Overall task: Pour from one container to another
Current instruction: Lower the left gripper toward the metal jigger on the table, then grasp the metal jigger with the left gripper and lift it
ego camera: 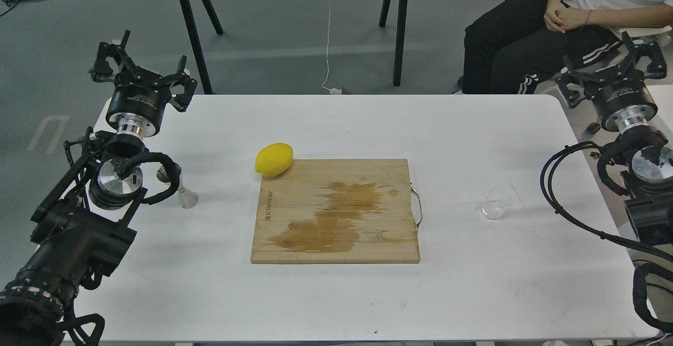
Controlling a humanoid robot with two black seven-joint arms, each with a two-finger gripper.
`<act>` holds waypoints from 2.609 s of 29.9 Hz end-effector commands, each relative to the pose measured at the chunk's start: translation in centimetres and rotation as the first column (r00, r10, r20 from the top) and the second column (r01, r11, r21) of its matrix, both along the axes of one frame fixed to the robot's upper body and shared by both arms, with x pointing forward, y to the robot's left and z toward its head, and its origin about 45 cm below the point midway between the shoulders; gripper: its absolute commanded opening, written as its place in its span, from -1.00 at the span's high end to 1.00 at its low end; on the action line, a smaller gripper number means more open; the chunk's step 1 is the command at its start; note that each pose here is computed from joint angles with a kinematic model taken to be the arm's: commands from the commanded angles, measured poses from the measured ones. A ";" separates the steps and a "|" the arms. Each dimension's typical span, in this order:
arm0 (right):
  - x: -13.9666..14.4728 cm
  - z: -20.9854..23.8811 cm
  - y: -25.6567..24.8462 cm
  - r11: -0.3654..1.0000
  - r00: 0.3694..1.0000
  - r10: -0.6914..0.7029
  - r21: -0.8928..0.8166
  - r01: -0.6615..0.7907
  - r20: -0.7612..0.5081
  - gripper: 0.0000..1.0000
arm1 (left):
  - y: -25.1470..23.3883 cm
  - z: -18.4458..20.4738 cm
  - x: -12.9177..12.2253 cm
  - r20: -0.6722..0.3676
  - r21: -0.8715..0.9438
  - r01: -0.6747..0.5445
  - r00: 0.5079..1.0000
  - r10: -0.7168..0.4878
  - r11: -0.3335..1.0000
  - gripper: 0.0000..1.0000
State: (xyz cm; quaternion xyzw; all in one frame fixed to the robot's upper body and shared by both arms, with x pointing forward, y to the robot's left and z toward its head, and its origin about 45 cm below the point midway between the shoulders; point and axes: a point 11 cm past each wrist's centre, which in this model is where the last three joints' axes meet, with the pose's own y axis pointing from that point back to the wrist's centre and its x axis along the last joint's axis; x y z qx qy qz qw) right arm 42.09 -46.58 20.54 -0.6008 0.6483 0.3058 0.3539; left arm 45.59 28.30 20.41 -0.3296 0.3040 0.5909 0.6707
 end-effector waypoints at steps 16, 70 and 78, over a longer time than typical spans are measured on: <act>-1.2 -1.9 0.0 0.999 0.998 0.021 -0.030 -0.023 -0.057 -0.99 | 4.9 6.6 -3.1 0.138 0.358 0.144 0.969 -0.204 0.923 -0.99; -5.0 -5.5 -2.4 0.998 0.987 -0.038 -0.046 0.031 -0.154 -0.99 | 6.1 -17.0 -13.2 -0.325 0.657 0.038 0.915 -0.238 -0.753 -0.66; -5.3 -5.9 -2.6 0.998 0.986 -0.042 -0.048 0.035 -0.164 -0.99 | 6.3 -16.9 -12.7 -0.304 0.651 0.031 0.926 -0.223 -0.759 -0.04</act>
